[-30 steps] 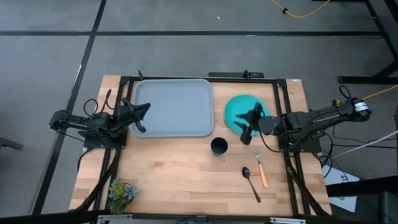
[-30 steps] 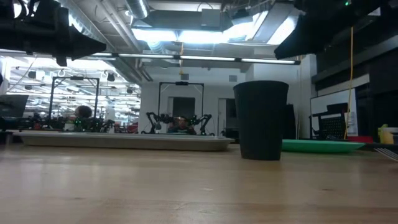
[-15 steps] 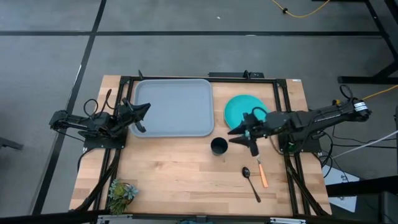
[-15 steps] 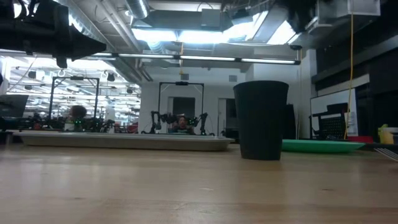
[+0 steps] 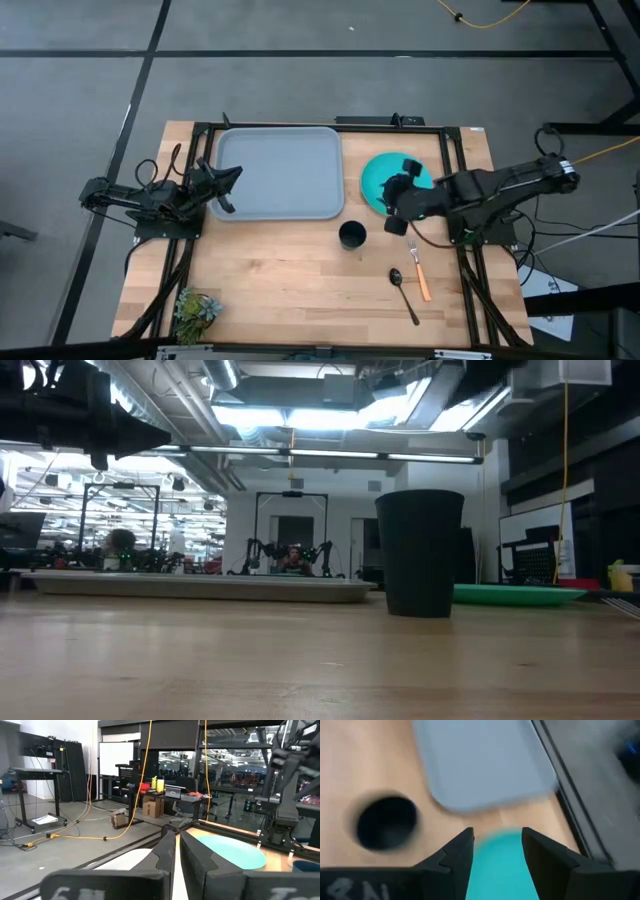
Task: Pick and place plate/cup/fork/spoon on tray
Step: Put the light blue plate on the serving tray
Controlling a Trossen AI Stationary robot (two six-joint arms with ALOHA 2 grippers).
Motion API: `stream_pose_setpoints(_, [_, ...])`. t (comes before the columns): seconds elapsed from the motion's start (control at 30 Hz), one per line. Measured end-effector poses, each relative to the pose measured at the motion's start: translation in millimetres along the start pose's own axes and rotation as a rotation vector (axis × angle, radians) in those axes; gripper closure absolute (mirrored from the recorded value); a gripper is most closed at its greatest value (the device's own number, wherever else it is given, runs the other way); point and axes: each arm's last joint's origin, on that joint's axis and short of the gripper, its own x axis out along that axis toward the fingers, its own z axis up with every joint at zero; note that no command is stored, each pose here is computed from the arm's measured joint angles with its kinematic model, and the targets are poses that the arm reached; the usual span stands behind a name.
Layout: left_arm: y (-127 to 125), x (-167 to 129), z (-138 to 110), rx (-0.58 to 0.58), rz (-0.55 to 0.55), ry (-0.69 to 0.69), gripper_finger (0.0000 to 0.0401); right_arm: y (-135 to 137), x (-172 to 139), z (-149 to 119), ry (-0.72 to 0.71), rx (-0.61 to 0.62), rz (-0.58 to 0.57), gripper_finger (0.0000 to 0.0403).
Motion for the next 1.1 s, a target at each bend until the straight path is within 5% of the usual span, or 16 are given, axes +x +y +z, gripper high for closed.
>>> stream_pose_setpoints(0.23, [0,0,0,0.002,0.0,0.001,0.0381,7,33,-24,0.353,0.045,-0.077,0.0231])
stream_pose_setpoints(0.47, [0,0,0,0.054,0.0,0.001,0.0381,38,66,-45,0.321,0.035,0.035,0.0231])
stream_pose_setpoints(1.1, [0,0,0,0.055,0.003,0.001,0.0381,49,111,-130,0.365,0.01,-0.071,0.0231])
